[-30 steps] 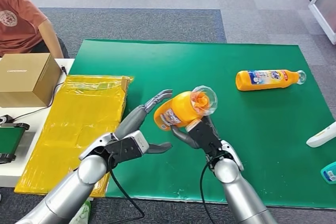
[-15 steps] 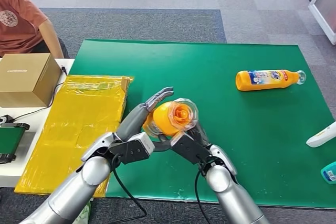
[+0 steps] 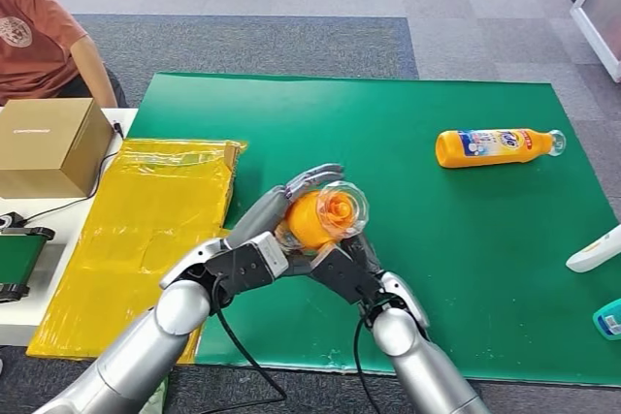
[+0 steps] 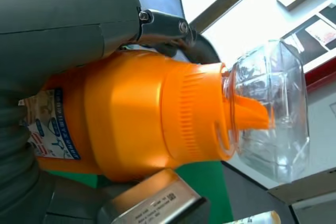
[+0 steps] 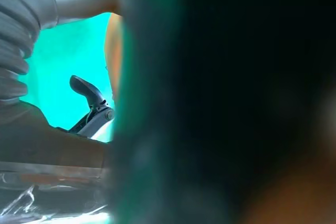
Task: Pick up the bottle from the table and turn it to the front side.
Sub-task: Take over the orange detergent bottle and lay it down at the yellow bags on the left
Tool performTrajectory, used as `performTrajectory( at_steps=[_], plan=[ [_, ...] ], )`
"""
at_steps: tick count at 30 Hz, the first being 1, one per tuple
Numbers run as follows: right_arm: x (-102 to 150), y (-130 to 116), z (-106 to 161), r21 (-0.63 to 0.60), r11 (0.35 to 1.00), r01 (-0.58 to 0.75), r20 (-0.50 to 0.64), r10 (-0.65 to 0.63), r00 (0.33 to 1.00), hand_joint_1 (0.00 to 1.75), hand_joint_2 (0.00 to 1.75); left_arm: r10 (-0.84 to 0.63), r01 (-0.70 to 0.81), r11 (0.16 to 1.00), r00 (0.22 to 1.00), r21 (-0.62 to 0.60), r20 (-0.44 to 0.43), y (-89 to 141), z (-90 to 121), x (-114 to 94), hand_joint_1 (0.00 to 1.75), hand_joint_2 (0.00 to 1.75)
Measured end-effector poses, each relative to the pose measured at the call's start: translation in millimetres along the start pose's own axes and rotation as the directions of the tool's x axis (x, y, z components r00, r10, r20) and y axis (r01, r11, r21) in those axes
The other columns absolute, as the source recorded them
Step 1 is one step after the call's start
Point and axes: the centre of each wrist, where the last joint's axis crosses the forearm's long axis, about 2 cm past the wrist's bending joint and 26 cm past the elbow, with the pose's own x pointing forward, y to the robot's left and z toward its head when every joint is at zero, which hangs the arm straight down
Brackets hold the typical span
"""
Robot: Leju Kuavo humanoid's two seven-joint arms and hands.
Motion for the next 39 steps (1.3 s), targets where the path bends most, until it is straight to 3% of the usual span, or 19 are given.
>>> performTrajectory(
  at_steps=[9,10,13,14,20,29,33,39],
  plan=[
    [-3,1,0,0.001,1.0,0.005,-0.009,-0.005,1.0,1.75,1.75,0.004,-0.004,1.0,1.0,-0.006,-0.011,1,2,-2,1.75,1.75],
    [-3,1,0,0.001,1.0,0.007,-0.01,-0.007,1.0,1.53,1.75,0.003,-0.003,1.0,1.0,-0.006,-0.012,1,2,-2,1.75,1.75],
    [-3,1,0,-0.002,1.0,0.013,-0.012,-0.013,1.0,0.22,1.75,0.0,0.0,1.0,1.0,-0.004,-0.013,2,3,-3,1.75,1.75],
    [-3,1,0,-0.005,1.0,0.016,-0.014,-0.016,1.0,0.0,1.75,-0.004,0.004,1.0,1.0,-0.001,-0.014,3,3,-3,1.75,1.75],
    [-5,-5,-1,-0.052,0.997,0.049,-0.046,-0.051,0.998,0.0,1.75,-0.132,0.134,0.987,0.991,0.087,-0.028,0,7,-3,1.75,1.75],
    [-14,-36,6,-0.222,0.97,0.096,-0.078,-0.116,0.99,0.0,1.75,-0.323,0.324,0.909,0.945,0.263,-0.048,-3,25,4,1.75,1.75],
    [-19,-49,13,-0.293,0.951,0.101,-0.086,-0.131,0.988,0.0,1.75,-0.507,0.507,0.788,0.856,0.349,-0.097,-2,32,9,1.75,1.75],
    [-19,-67,19,-0.378,0.92,0.1,-0.073,-0.137,0.988,0.0,1.75,-0.744,0.77,0.5,0.616,0.396,-0.259,-5,44,10,1.75,1.75]
  ],
)
